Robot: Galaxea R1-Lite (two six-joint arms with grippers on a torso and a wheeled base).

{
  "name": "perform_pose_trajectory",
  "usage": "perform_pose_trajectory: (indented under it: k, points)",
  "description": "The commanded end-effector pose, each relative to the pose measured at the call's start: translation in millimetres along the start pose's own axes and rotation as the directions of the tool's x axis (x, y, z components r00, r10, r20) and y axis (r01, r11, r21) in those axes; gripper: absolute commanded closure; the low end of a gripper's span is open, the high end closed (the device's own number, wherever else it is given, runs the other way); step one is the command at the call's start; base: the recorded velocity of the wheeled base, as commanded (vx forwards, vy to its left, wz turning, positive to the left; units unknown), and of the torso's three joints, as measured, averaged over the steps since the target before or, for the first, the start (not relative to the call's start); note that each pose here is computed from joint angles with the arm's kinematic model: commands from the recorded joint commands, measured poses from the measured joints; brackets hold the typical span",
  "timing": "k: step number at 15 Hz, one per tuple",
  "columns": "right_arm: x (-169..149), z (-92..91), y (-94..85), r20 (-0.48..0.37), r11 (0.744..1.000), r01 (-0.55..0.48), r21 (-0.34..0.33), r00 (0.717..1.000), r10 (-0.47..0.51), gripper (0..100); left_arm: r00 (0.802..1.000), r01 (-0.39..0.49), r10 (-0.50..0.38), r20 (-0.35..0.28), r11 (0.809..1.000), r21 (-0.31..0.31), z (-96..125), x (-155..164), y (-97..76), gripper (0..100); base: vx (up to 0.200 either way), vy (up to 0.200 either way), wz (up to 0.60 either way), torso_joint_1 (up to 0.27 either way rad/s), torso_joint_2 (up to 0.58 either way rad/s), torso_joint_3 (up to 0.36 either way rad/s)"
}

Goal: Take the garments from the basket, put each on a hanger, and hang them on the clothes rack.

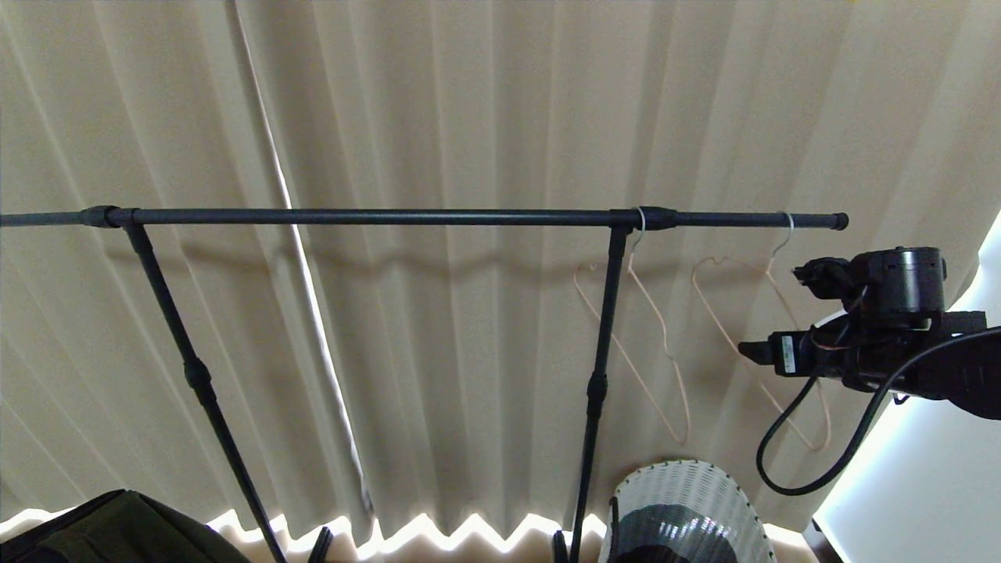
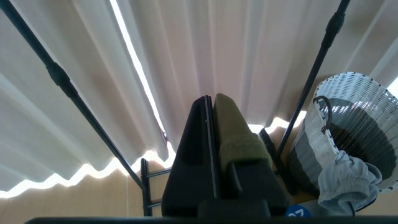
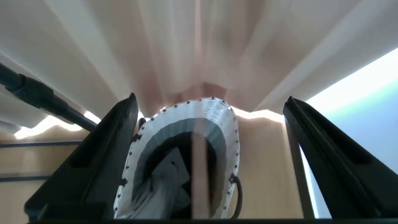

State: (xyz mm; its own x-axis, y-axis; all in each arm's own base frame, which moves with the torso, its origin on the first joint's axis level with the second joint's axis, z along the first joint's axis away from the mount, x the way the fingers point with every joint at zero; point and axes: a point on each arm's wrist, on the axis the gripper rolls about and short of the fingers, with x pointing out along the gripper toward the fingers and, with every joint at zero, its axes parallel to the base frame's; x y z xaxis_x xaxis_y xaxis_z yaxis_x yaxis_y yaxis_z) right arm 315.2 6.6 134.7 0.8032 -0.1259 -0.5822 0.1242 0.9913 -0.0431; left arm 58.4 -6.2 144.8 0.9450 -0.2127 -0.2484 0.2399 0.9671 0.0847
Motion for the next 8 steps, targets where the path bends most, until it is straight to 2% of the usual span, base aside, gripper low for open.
perform_pose_trajectory:
  k: [1,2,8]
  points:
    - [0.8,0.5,0.3,0.002,1.0,0.001,0.0,1.0,-0.001,0,1.0,0.0,0.0,0.004,1.0,0.001,0.0,-0.6,-0.1,100,0.0,0.0,0.0,0.0,0.0,0.0]
    - [3.0,0.0,0.6,0.001,1.0,0.001,0.0,1.0,-0.001,100,1.0,0.0,0.0,0.004,1.0,0.001,0.0,-0.6,-0.1,100,0.0,0.0,0.0,0.0,0.0,0.0]
    - [0.8,1.7,-0.1,0.011,1.0,0.0,0.002,1.0,0.0,100,1.0,-0.001,0.001,0.01,1.0,0.003,0.1,-1.5,-0.3,100,0.0,0.0,0.0,0.0,0.0,0.0]
